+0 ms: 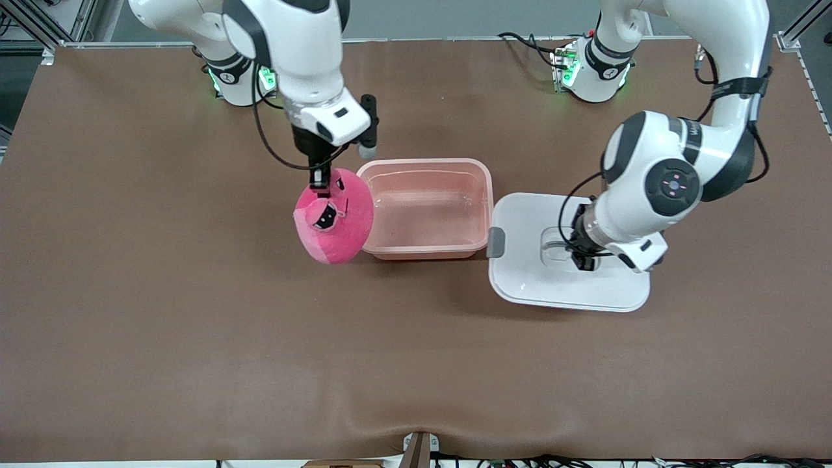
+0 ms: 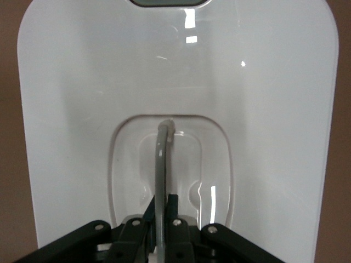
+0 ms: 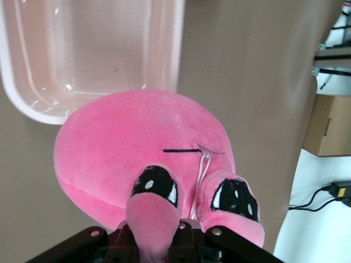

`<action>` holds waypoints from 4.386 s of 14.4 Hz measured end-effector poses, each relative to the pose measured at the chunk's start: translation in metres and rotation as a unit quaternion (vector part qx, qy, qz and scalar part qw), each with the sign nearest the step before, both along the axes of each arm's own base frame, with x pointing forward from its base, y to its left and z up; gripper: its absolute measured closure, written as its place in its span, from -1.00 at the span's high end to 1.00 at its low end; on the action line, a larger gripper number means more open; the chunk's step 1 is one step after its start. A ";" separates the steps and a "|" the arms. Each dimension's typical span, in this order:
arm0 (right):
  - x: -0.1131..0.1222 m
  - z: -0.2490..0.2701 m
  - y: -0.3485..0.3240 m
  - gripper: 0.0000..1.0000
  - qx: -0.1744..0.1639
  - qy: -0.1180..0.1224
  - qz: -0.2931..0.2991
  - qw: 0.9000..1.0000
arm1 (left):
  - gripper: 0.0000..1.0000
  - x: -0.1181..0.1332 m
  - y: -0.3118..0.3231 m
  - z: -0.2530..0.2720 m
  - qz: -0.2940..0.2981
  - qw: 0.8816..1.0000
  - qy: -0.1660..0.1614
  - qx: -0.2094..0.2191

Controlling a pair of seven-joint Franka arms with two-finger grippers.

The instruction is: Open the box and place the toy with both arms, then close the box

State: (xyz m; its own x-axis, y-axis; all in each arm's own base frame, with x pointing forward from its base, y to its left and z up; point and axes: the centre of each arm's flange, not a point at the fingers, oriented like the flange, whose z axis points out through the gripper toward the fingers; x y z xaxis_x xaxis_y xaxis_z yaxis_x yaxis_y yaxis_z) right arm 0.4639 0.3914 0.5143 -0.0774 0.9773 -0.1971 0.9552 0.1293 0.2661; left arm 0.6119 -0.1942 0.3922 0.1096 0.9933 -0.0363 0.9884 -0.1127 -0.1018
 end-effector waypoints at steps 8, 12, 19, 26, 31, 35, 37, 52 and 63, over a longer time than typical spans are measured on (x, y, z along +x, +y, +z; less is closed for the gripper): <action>-0.039 -0.025 0.092 -0.74 -0.112 0.022 0.036 0.993 | -0.86 0.006 0.028 -0.011 -0.022 1.000 -0.008 0.019; -0.050 -0.058 0.122 -0.74 -0.138 0.022 0.039 0.989 | -0.86 0.005 0.028 -0.011 -0.024 0.999 -0.008 0.021; -0.061 -0.067 0.134 -0.07 -0.153 0.015 0.037 0.987 | -0.86 0.005 0.029 -0.011 -0.027 0.999 -0.008 0.021; -0.061 -0.034 0.128 1.00 -0.150 -0.010 -0.049 0.987 | -0.86 0.005 0.030 -0.013 -0.029 0.999 -0.006 0.021; 0.001 -0.022 0.059 1.00 -0.157 -0.025 -0.191 0.969 | -0.86 0.004 0.029 -0.014 -0.031 0.999 -0.005 0.021; 0.019 -0.024 0.031 1.00 -0.151 -0.053 -0.300 0.940 | -0.86 0.000 0.014 -0.012 -0.038 0.999 -0.006 0.018; 0.043 -0.023 0.002 1.00 -0.152 -0.052 -0.332 0.929 | -0.86 -0.005 -0.001 -0.008 -0.028 0.999 -0.008 0.015; 0.149 0.038 -0.281 1.00 0.037 0.051 -0.630 0.774 | -0.86 -0.063 -0.155 0.034 0.056 0.998 -0.032 -0.014; 0.151 0.016 -0.374 1.00 0.102 0.103 -0.707 0.692 | -0.86 -0.109 -0.246 -0.001 0.067 0.997 -0.027 -0.006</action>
State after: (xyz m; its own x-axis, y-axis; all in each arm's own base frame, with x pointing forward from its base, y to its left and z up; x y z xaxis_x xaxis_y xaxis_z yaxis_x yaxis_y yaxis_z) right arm 0.6154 0.0170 0.5298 0.9790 0.1113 -0.1709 0.1096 -0.9938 -0.0195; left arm 0.5034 -0.4400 0.3915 -0.0222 0.9987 -0.0457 0.9986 0.0200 -0.0484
